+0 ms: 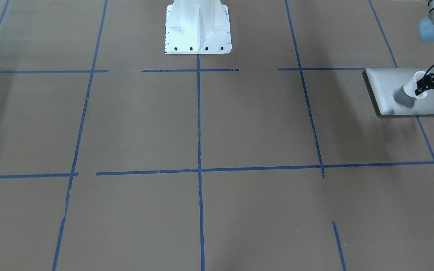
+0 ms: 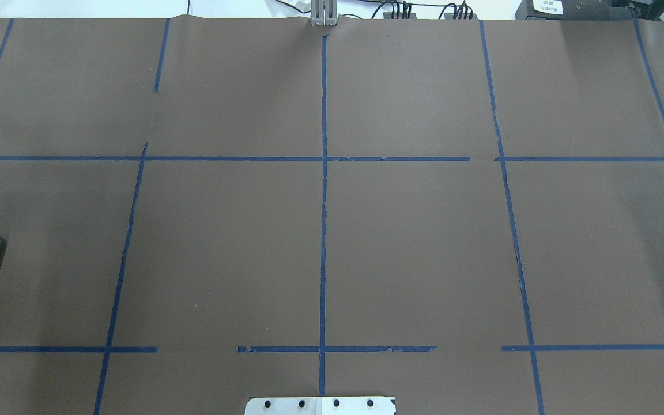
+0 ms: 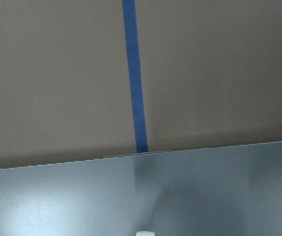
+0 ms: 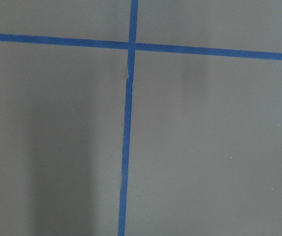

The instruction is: Place cup on laptop

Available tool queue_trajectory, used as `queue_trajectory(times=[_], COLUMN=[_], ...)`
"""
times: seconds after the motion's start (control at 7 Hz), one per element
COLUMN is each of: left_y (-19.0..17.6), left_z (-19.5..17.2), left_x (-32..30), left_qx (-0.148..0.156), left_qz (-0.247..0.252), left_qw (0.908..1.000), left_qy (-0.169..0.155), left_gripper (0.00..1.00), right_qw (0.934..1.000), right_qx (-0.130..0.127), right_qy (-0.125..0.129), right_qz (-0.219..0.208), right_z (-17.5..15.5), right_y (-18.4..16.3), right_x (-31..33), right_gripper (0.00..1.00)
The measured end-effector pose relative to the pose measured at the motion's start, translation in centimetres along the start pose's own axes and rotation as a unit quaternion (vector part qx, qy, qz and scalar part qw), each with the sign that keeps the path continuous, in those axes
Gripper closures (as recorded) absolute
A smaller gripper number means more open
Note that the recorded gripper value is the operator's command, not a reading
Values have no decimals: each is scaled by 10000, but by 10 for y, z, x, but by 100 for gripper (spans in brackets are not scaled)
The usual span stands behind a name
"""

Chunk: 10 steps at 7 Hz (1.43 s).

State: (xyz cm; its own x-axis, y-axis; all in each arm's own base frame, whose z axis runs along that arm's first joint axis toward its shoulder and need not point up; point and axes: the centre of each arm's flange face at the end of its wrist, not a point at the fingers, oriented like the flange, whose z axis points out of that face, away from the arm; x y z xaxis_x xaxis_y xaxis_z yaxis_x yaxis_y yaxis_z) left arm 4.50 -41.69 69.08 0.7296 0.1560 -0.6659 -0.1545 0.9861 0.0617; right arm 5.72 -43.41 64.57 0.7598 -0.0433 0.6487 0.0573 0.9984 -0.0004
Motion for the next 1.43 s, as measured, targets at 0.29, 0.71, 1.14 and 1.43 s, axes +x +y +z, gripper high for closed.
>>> queue_trajectory(times=[0.29, 0.71, 1.14, 1.43], left_y=[-4, 21, 18, 13], left_z=[-78, -115, -120, -125], left_x=[-64, -98, -91, -85], left_qx=[281, 608, 720, 766], left_qz=[-124, -535, -471, -390], left_qw=[9995, 9960, 9941, 9942], left_qy=[-100, 383, 658, 651], left_gripper=[0, 0, 0, 0], right_qw=[10000, 10000, 10000, 10000], right_qx=[0, 0, 3, 1], right_qy=[0, 1, 4, 1], right_qz=[0, 0, -2, 0], right_z=[0, 0, 0, 0], right_y=[0, 0, 0, 0], right_x=[0, 0, 0, 0], right_gripper=[0, 0, 0, 0])
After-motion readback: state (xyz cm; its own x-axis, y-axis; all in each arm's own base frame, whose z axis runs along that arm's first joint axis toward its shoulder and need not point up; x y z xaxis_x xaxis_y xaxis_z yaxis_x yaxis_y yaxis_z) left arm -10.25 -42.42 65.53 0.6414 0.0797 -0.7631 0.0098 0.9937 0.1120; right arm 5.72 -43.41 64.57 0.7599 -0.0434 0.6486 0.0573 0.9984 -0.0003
